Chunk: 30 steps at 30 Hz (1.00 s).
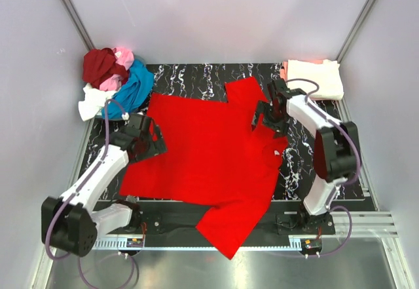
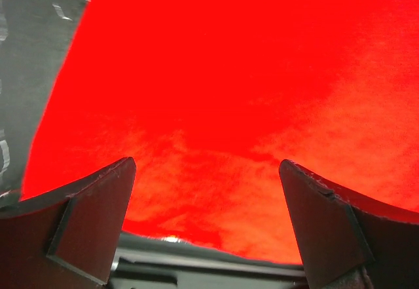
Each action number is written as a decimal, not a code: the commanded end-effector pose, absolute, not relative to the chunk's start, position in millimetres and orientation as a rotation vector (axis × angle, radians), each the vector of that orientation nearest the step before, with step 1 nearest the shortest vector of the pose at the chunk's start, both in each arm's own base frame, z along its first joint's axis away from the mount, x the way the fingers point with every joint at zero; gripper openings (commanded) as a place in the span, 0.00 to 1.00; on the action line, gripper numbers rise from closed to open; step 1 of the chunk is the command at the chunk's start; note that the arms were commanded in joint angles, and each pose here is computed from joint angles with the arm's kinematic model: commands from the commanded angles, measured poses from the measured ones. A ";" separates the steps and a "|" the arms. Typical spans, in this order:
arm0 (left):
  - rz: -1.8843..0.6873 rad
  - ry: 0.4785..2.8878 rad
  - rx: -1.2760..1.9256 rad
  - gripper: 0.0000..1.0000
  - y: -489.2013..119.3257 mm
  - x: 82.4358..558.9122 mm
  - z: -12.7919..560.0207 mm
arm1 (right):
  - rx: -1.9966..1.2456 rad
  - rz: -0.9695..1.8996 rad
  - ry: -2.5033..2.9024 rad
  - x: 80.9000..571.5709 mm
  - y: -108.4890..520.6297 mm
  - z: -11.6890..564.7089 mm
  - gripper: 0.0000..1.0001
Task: Fold and stack the t-shirts
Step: Flatten the tshirt out
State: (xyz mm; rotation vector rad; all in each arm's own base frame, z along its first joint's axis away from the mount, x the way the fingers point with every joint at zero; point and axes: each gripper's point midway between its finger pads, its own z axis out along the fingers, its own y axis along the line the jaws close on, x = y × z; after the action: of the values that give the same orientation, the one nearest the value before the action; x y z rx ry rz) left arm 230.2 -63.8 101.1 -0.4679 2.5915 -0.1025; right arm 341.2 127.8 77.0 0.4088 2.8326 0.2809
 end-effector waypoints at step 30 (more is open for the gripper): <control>-0.265 2.596 -0.634 0.97 -63.5 337.4 64.3 | 0.307 0.453 2.671 571.2 124.1 61.1 1.00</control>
State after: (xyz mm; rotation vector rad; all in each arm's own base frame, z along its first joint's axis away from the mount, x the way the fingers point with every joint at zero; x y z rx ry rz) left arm 334.3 -57.3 27.4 -0.6350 2.6980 -0.1689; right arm 545.2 120.9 29.5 0.4216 2.8100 0.3953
